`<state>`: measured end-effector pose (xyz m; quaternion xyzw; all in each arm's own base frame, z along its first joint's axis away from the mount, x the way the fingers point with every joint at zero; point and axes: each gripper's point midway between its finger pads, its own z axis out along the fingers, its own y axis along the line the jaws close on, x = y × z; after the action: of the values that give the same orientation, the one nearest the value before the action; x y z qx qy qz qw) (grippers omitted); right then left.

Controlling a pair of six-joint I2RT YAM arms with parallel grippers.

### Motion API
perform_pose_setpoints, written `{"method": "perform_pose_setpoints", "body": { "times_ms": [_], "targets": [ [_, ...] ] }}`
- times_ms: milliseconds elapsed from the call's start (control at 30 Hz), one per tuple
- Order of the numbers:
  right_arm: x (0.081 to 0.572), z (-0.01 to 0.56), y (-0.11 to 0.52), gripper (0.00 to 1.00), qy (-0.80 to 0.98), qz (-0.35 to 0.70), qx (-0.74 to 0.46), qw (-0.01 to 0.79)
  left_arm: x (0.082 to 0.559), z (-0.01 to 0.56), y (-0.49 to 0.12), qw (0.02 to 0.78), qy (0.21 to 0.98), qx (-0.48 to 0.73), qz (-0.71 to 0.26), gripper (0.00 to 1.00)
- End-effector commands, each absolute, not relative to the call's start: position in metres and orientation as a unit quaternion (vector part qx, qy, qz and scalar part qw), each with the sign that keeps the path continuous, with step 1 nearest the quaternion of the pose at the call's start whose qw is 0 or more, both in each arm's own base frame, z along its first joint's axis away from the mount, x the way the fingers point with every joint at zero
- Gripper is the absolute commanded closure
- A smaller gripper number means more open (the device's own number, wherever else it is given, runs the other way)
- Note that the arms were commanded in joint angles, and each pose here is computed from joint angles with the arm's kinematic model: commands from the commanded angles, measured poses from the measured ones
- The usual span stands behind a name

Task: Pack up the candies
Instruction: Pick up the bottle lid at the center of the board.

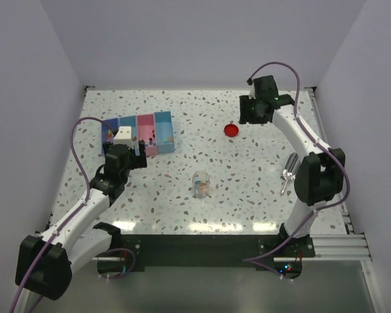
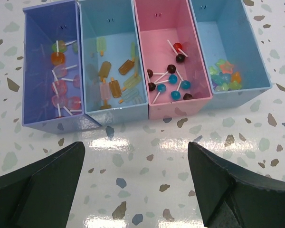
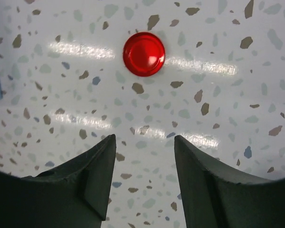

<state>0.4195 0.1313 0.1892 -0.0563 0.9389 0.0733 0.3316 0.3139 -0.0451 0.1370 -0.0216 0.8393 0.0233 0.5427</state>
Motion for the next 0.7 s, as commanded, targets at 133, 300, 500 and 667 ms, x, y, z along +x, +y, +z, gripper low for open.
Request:
{"method": "perform_pose_setpoints", "body": {
  "times_ms": [133,300,500,667],
  "targets": [
    [0.503,0.122,0.126,0.50,0.935,0.092,0.012,0.344,0.325,0.157,-0.047,0.569,0.821,-0.035,0.014,0.06],
    [0.531,0.083,0.130,0.55,0.938,0.083,0.015,0.337,0.326,0.155,-0.046,0.567,0.823,-0.036,0.018,0.06],
    [0.544,0.057,0.127,0.58,0.943,0.068,0.026,0.324,0.326,0.153,-0.046,0.563,0.826,-0.035,0.018,0.07],
    [0.541,0.036,0.121,0.64,0.950,0.048,0.026,0.307,0.326,0.153,-0.046,0.564,0.825,-0.036,0.019,0.07]
  ]
}}
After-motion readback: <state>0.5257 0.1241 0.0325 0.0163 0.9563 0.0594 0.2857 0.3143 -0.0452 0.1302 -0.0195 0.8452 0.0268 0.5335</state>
